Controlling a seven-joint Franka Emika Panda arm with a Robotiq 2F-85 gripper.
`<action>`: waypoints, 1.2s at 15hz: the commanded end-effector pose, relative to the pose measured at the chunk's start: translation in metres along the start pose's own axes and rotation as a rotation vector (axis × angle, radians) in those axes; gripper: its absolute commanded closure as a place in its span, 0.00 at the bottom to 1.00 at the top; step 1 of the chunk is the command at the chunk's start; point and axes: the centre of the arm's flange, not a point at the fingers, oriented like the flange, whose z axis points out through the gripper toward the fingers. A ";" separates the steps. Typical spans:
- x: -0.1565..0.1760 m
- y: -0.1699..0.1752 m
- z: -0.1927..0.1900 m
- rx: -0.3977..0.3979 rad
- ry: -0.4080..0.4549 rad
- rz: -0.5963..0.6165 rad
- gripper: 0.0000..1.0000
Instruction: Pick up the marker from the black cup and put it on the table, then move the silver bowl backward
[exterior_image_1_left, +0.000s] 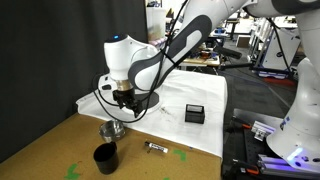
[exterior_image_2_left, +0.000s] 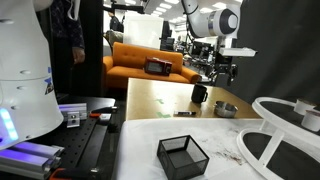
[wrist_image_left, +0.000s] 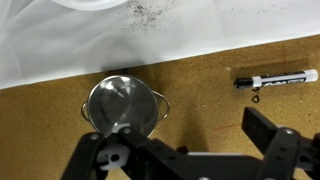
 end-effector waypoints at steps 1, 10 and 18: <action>-0.001 0.026 0.007 -0.030 0.025 -0.196 0.00; 0.015 0.059 0.050 -0.016 0.060 -0.336 0.00; 0.033 0.060 0.086 0.014 0.083 -0.335 0.00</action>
